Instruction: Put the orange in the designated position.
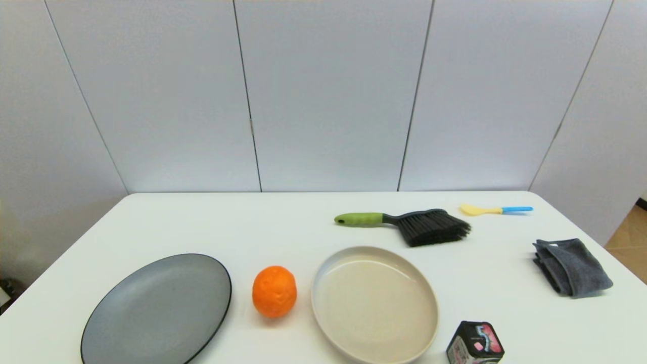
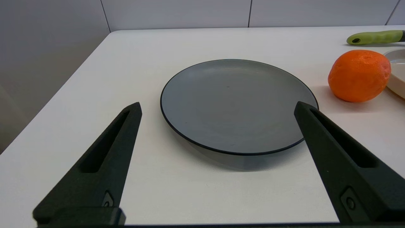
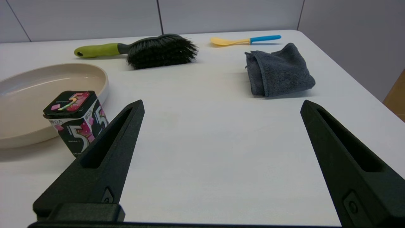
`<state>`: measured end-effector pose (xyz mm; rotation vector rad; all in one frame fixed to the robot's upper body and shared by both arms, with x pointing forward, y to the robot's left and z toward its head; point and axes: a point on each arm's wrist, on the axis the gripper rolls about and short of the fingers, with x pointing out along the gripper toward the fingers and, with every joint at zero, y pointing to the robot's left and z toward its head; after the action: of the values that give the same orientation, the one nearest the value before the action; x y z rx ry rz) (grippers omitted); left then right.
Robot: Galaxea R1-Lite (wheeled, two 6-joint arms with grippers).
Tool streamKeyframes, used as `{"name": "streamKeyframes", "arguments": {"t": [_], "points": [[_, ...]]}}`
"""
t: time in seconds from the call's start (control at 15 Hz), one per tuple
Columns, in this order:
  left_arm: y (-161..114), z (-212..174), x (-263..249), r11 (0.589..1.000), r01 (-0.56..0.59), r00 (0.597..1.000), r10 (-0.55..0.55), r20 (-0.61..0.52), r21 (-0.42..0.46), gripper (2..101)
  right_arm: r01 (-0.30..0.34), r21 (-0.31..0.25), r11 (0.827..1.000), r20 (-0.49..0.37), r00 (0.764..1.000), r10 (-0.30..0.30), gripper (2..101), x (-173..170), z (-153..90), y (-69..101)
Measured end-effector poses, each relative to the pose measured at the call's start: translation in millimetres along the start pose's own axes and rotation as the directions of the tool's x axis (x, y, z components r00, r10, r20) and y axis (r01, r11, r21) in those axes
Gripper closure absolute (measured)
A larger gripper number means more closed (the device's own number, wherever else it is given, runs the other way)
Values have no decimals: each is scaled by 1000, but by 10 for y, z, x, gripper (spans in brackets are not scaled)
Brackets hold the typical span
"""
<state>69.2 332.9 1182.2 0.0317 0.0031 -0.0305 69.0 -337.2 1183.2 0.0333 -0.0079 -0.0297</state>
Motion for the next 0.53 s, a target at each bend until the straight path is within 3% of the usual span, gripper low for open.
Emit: {"name": "streamKeyframes", "arguments": {"t": [0.53], "points": [[0, 0, 0, 1000, 0, 1000, 0, 0, 0, 54, -1, 0, 1000, 0, 1000, 1, 43, 0, 0, 0]]}}
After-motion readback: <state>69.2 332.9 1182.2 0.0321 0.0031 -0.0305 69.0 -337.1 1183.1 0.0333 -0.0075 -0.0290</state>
